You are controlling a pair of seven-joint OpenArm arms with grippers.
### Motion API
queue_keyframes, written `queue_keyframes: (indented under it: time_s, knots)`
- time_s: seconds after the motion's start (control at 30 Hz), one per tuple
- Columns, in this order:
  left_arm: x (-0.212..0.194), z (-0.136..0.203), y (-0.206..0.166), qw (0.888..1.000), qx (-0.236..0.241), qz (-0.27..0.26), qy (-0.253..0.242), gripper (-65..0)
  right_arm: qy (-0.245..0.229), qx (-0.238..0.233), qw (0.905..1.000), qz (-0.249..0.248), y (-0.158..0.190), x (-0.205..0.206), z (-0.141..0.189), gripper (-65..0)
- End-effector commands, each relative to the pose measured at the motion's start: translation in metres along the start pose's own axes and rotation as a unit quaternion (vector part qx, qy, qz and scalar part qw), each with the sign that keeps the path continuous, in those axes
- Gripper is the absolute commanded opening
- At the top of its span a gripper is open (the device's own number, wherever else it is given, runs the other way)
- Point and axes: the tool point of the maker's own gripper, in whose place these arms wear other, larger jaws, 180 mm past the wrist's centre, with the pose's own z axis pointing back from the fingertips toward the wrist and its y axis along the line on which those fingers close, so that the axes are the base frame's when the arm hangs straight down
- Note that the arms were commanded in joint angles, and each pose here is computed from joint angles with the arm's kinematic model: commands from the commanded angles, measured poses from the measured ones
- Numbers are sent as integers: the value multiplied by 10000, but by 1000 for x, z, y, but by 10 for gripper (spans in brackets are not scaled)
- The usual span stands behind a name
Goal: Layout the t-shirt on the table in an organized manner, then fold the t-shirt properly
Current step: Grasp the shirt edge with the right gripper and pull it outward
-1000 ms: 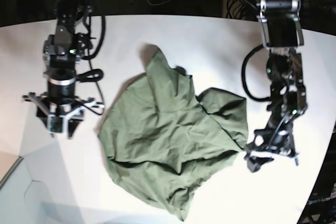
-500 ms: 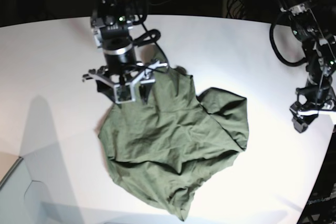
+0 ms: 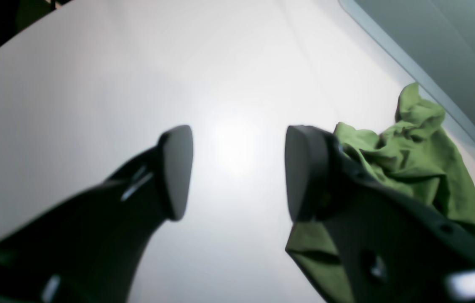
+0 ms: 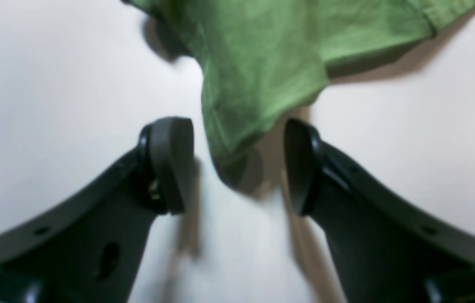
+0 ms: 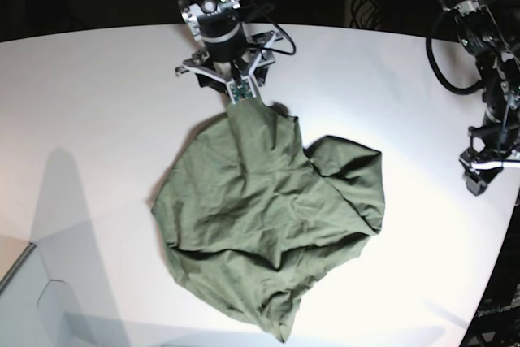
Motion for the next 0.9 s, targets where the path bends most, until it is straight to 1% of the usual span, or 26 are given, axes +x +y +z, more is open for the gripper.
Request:
queue_keyframes:
  time_s: [0.0,0.13,0.2,0.23,0.27,0.33,0.37,0.4,0.43,0.53,0.6,0.67,0.73,0.77,0.8,0.87]
  knots:
    - [18,3,-5,9996,-93,-76,-268,-308,-253,-11,9997,-16,0,15,1,-304]
    - [11,5,0,9998,-38,-81,-185,-308,-317,-73,9995,12,-6,22,-4,-308]
    - [11,5,0,9998,-38,-81,-185,-308,-309,-72,9995,40,-7,23,-8,-337]
    - [11,5,0,9998,-38,-81,-185,-308,-279,-67,9996,53,-7,22,-10,-369]
    - [11,5,0,9998,-34,-83,-179,-308,-271,-65,9996,61,-7,22,-11,-416]
    - [11,5,0,9998,-34,-83,-179,-308,-213,-48,9997,73,-5,18,-13,-540]
    - [11,5,0,9998,-34,-83,-179,-308,-213,-52,9997,84,-5,18,-14,-618]
    - [11,5,0,9998,-34,-83,-179,-308,-250,-100,9996,99,-9,21,-15,-650]
    - [11,5,0,9998,-34,-83,-179,-308,-264,-191,9994,76,-17,22,-15,-650]
    - [10,5,1,9998,-26,-86,-166,-308,-621,-698,9956,-117,-59,44,2,-650]
    - [7,6,3,9999,-6,-95,-135,-308,-1007,-1055,9890,-244,-87,68,21,-650]
    - [6,5,0,9999,-33,-98,-119,-308,-1473,-1403,9786,-325,-113,97,44,-650]
    - [6,5,-1,9999,-47,-91,-124,-308,-1896,-1739,9656,-383,-137,123,66,-650]
    - [5,4,-4,9999,-78,-104,-107,-308,-2062,-1891,9593,-382,-148,132,69,-650]
    - [3,2,-9,9998,-142,-129,-86,-308,-2278,-2093,9503,-351,-163,140,75,-650]
    - [1,2,-12,9997,-168,-144,-63,-308,-2517,-2559,9324,-426,-196,144,86,-650]
